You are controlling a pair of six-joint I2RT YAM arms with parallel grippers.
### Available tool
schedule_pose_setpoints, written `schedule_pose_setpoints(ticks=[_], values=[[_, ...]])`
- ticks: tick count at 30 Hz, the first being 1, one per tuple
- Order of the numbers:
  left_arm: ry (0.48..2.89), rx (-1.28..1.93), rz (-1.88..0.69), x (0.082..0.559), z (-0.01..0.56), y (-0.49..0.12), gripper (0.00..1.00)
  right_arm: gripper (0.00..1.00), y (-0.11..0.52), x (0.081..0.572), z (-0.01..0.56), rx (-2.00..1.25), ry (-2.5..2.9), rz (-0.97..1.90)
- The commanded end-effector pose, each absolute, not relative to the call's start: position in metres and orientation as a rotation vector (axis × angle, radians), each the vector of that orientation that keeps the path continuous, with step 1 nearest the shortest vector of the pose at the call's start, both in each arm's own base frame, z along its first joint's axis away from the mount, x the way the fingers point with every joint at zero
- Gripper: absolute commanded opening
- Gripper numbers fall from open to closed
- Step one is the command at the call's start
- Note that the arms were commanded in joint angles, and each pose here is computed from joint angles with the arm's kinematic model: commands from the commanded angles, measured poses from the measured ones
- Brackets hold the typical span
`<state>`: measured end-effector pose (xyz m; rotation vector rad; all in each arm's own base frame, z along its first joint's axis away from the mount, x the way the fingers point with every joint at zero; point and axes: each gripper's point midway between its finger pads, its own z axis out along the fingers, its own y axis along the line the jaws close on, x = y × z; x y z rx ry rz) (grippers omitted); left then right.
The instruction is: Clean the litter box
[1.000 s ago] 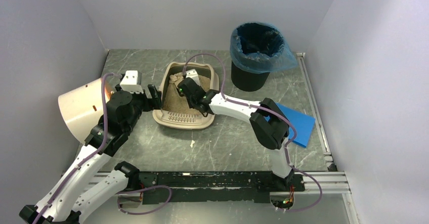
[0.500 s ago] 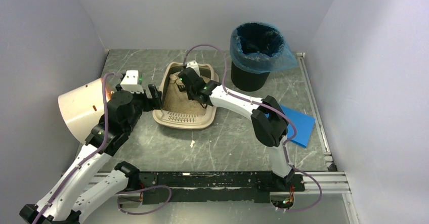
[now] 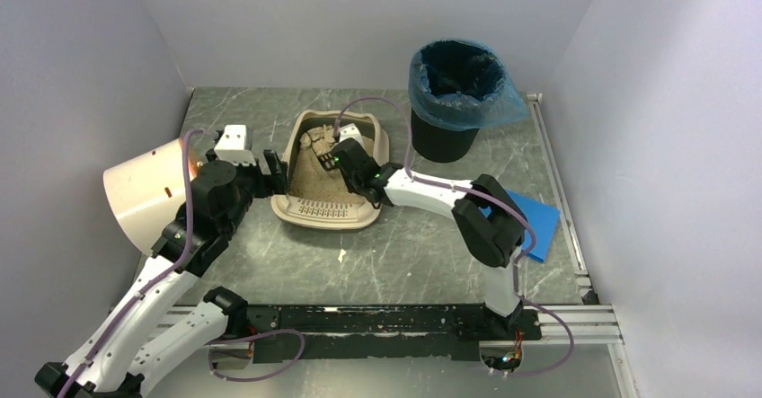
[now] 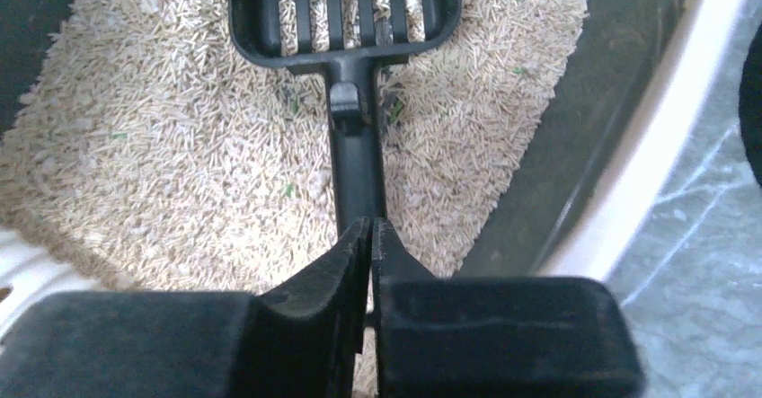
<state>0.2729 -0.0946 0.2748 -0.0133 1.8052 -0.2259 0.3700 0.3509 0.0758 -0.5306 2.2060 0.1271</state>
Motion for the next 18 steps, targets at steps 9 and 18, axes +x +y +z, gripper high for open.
schedule_pose_setpoints(ticks=[9,18], values=[[1.815,0.002,-0.230,0.273,0.273,-0.098,0.88,0.05,0.342,0.350,0.143,-0.572,2.000,0.269],[1.818,0.000,-0.227,0.273,0.272,-0.097,0.87,0.18,0.340,0.348,0.141,-0.566,2.021,0.262]])
